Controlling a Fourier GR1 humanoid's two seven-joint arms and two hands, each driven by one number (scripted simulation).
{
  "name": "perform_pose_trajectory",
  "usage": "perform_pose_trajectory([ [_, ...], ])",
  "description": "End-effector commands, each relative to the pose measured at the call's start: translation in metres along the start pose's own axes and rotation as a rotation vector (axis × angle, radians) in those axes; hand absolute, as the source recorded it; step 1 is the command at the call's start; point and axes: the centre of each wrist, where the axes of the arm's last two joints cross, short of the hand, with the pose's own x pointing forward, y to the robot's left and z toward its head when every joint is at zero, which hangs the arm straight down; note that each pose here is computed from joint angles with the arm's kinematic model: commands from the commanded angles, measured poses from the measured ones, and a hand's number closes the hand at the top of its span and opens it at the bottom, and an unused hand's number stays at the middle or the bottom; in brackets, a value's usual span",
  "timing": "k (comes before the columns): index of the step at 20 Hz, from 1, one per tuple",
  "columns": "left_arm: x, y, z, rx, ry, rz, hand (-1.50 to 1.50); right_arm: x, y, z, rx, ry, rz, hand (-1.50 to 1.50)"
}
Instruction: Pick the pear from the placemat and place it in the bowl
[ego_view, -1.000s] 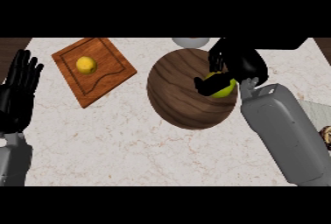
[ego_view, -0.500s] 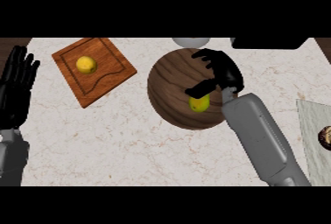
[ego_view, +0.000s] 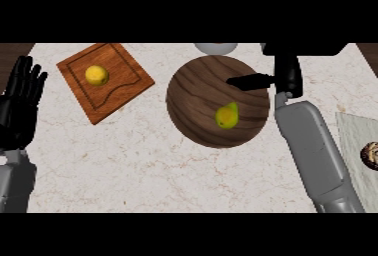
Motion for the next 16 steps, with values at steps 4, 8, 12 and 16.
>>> perform_pose_trajectory([
  [4, -0.002, 0.009, 0.013, 0.006, 0.014, -0.013, 0.00, -0.039, -0.088, -0.005, -0.185, 0.042, -0.131, -1.50],
  [8, -0.013, 0.011, 0.016, 0.013, 0.028, 0.010, 0.00, -0.085, -0.144, 0.006, -0.196, 0.045, -0.186, -1.50],
  [12, 0.013, 0.010, 0.006, 0.006, 0.001, -0.010, 0.00, -0.105, -0.192, 0.018, -0.201, 0.023, -0.222, -1.50],
  [16, 0.008, -0.016, -0.006, 0.022, 0.017, -0.004, 0.00, -0.146, -0.221, 0.033, -0.209, -0.004, -0.248, -1.50],
])
